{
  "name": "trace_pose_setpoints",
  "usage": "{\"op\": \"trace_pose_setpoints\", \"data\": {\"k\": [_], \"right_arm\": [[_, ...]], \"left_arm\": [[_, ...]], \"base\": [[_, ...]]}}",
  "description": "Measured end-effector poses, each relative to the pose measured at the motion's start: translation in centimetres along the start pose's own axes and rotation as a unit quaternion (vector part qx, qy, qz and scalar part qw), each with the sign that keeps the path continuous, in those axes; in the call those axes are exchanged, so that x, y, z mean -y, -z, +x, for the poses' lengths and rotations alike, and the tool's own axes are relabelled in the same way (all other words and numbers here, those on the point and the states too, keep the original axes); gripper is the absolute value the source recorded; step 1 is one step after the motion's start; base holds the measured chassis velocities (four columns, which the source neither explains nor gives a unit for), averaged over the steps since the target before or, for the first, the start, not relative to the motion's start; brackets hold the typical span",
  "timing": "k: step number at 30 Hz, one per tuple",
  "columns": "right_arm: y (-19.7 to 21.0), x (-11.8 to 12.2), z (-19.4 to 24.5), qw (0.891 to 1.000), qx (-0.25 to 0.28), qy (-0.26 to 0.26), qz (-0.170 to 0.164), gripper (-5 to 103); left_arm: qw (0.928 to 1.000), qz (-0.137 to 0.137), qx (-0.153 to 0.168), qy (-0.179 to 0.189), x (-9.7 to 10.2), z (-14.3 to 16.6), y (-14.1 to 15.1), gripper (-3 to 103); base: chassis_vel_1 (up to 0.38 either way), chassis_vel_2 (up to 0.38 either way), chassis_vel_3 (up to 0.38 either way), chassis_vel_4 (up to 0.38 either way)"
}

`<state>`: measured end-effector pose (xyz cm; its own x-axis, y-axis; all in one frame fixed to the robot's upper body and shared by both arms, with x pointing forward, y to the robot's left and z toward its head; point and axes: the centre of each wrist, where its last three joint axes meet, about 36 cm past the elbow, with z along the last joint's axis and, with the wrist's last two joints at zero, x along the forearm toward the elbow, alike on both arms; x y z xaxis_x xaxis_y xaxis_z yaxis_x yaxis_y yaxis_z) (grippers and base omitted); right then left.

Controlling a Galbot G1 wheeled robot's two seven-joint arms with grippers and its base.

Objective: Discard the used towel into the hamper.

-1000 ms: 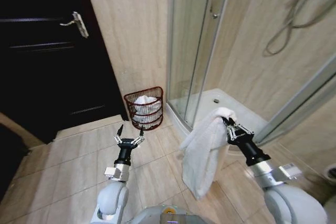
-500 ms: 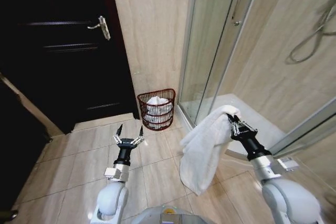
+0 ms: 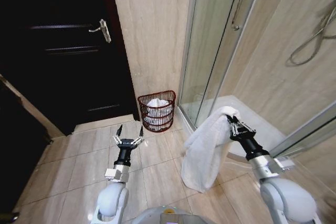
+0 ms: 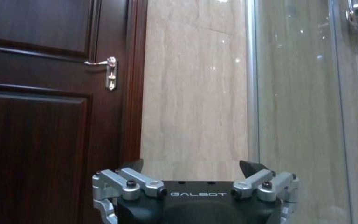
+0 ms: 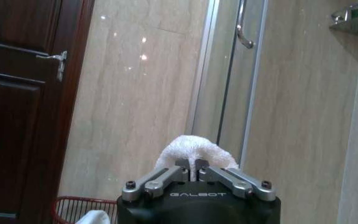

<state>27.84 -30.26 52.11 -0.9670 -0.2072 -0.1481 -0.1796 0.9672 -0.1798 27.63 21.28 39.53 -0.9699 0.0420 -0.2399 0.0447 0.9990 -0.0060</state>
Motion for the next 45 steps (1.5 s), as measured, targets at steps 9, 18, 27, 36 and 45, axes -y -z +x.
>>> {"op": "trace_pose_setpoints", "data": {"k": [9,18,27,36,45], "right_arm": [[-0.3,0.0,-0.3,1.000,-0.001,0.000,0.001,4],[-0.3,-0.2,-0.6,1.000,0.001,-0.001,0.000,4],[-0.4,-0.4,-0.7,1.000,0.001,0.001,-0.002,4],[-0.4,-0.7,-1.0,1.000,0.001,0.005,-0.003,4],[-0.3,-0.6,-1.1,1.000,0.000,-0.001,-0.003,4]], "left_arm": [[1.0000,0.001,0.000,-0.001,0.1,0.0,-0.1,100],[1.0000,0.001,-0.001,-0.001,0.1,0.0,-0.2,100],[1.0000,0.001,-0.001,-0.001,0.1,0.0,-0.3,100],[1.0000,0.001,0.000,-0.001,0.0,-0.1,-0.3,100],[1.0000,0.003,0.000,0.000,0.1,0.0,-0.4,100]], "base": [[0.010,0.098,-0.013,-0.102],[0.021,0.143,-0.032,-0.137],[0.021,0.130,-0.010,-0.133],[0.009,0.166,-0.004,-0.164],[-0.006,0.166,-0.002,-0.160]]}}
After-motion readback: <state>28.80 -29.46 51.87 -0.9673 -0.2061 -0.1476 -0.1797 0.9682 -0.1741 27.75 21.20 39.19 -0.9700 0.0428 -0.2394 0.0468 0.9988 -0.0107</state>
